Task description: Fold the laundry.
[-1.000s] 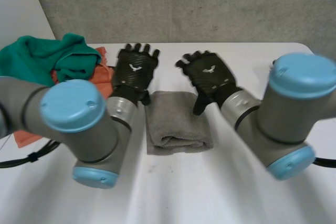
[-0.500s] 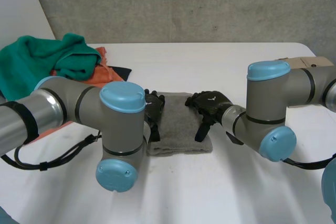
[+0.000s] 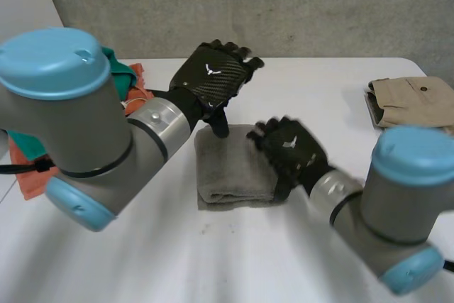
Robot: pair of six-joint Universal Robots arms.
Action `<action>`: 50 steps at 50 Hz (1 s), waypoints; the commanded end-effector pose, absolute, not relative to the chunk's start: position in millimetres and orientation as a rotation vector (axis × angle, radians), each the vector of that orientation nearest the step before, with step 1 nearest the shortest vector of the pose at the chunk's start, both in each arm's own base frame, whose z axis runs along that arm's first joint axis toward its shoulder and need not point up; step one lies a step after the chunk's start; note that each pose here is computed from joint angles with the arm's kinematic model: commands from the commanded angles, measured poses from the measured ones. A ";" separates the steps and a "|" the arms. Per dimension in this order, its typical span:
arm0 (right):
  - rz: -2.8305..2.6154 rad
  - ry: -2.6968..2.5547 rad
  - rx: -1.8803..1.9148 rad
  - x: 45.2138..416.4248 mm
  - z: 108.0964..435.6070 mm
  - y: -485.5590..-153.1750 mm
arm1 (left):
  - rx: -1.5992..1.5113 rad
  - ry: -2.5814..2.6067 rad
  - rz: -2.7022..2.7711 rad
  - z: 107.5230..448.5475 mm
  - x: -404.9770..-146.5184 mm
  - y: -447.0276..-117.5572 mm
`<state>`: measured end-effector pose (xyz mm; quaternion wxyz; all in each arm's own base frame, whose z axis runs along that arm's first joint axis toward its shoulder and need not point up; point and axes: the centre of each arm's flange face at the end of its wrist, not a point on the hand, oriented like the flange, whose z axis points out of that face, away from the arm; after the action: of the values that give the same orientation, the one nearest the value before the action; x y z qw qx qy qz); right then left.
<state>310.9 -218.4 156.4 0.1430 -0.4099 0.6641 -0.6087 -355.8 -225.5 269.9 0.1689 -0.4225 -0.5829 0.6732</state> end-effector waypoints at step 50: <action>-2.013 1.973 -1.082 282.3 156.5 -331.1 | -1.202 -1.714 1.749 258.7 -337.5 -230.6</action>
<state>332.8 -293.6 137.2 0.0921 -0.3835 0.6366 -0.6627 -341.5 -225.3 256.9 0.2110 -0.4371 -0.6126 0.6238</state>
